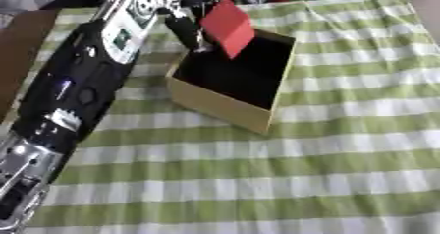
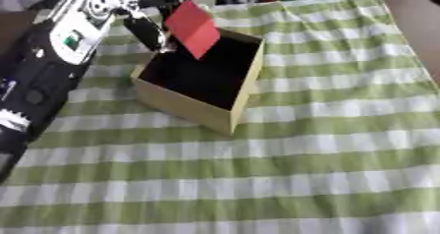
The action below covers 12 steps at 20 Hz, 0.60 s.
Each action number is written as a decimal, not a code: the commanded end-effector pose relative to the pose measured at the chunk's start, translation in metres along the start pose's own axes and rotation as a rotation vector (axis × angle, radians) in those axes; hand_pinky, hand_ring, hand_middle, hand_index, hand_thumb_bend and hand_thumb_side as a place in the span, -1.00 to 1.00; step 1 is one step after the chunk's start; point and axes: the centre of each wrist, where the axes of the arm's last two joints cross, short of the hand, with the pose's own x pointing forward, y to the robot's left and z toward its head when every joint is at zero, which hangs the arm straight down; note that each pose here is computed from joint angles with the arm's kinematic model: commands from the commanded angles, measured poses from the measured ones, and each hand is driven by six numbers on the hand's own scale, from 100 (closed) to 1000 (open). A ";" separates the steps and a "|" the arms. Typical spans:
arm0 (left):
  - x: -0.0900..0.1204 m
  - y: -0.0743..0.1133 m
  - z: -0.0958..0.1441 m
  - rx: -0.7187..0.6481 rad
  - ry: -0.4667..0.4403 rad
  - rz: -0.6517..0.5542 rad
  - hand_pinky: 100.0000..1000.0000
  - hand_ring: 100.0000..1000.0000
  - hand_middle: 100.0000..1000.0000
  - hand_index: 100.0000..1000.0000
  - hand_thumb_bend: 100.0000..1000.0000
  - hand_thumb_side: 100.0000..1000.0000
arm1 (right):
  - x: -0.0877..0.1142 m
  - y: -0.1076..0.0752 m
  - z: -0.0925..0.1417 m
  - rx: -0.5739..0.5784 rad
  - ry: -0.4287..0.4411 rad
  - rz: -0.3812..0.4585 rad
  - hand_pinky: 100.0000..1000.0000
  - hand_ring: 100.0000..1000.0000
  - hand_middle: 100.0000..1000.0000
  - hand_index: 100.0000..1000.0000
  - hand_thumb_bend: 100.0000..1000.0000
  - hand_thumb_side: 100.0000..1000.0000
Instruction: Pick up objects on the table and place them in the box.
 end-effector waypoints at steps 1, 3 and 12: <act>0.003 0.002 -0.001 -0.041 -0.048 -0.032 0.72 0.33 0.23 0.68 -0.12 -1.00 | 0.008 -0.002 -0.004 -0.001 -0.034 -0.002 0.77 0.40 0.39 0.75 -1.00 0.16; 0.001 0.000 -0.001 -0.077 -0.075 -0.043 0.73 0.36 0.26 0.70 -0.06 -1.00 | 0.008 -0.002 -0.004 -0.003 -0.033 -0.003 0.77 0.40 0.39 0.75 -1.00 0.16; -0.008 0.012 0.011 -0.108 -0.123 -0.134 0.66 0.51 0.53 0.92 0.42 -0.85 | 0.008 -0.002 -0.003 -0.003 -0.029 -0.006 0.77 0.40 0.39 0.75 -1.00 0.17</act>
